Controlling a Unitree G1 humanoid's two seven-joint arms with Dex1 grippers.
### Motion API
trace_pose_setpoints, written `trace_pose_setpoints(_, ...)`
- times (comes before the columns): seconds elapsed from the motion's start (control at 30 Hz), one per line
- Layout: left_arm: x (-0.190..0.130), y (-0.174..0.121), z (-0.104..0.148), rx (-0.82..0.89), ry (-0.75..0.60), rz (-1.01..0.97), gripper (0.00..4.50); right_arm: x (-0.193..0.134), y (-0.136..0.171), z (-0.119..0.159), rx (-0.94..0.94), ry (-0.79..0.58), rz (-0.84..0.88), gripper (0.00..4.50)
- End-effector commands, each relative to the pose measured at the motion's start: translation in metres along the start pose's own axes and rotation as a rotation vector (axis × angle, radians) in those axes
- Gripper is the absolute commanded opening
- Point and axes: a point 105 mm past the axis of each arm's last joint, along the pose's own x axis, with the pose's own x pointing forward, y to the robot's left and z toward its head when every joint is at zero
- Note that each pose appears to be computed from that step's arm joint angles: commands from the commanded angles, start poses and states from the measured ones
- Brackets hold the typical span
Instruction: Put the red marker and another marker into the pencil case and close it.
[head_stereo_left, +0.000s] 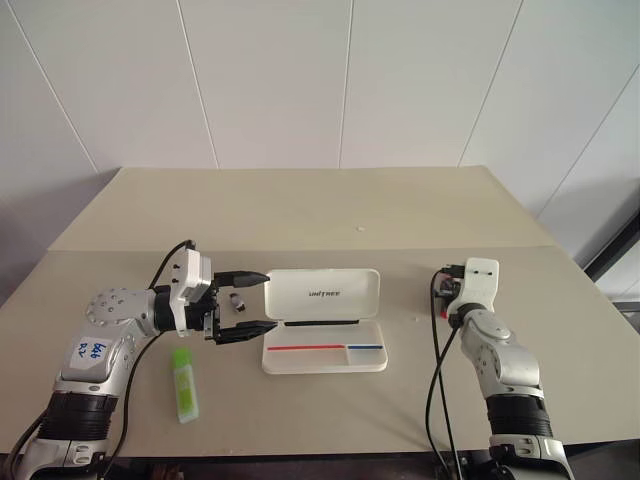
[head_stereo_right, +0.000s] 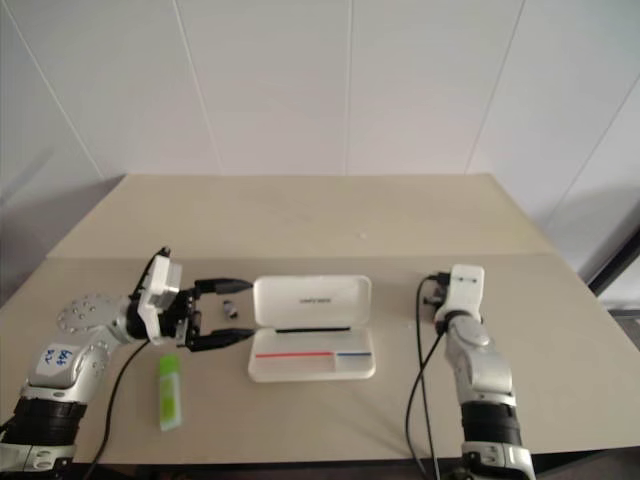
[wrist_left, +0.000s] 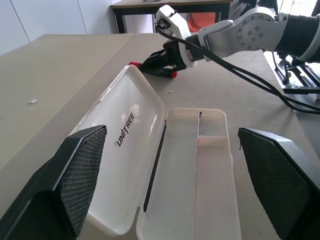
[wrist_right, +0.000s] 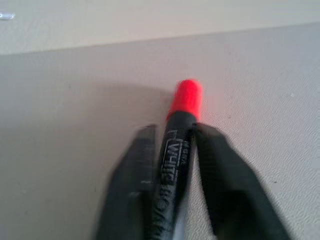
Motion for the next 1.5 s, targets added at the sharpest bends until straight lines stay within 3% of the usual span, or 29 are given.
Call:
trace_pose_setpoints(0.03,-0.001,0.004,0.009,0.038,-0.017,0.011,4.5,-0.002,-0.009,0.006,-0.006,-0.023,-0.034,0.38)
trace_pose_setpoints(0.57,0.001,0.005,0.008,0.042,-0.016,0.015,4.5,-0.003,-0.009,0.003,-0.05,-0.018,0.027,0.37)
trace_pose_setpoints(0.97,0.001,0.006,0.008,0.048,-0.016,0.02,4.5,0.0,-0.021,-0.009,-0.029,0.041,-0.028,4.34)
trace_pose_setpoints(1.5,0.003,0.006,0.008,0.048,-0.015,0.025,4.5,0.003,-0.035,-0.021,-0.093,0.15,-0.096,4.43)
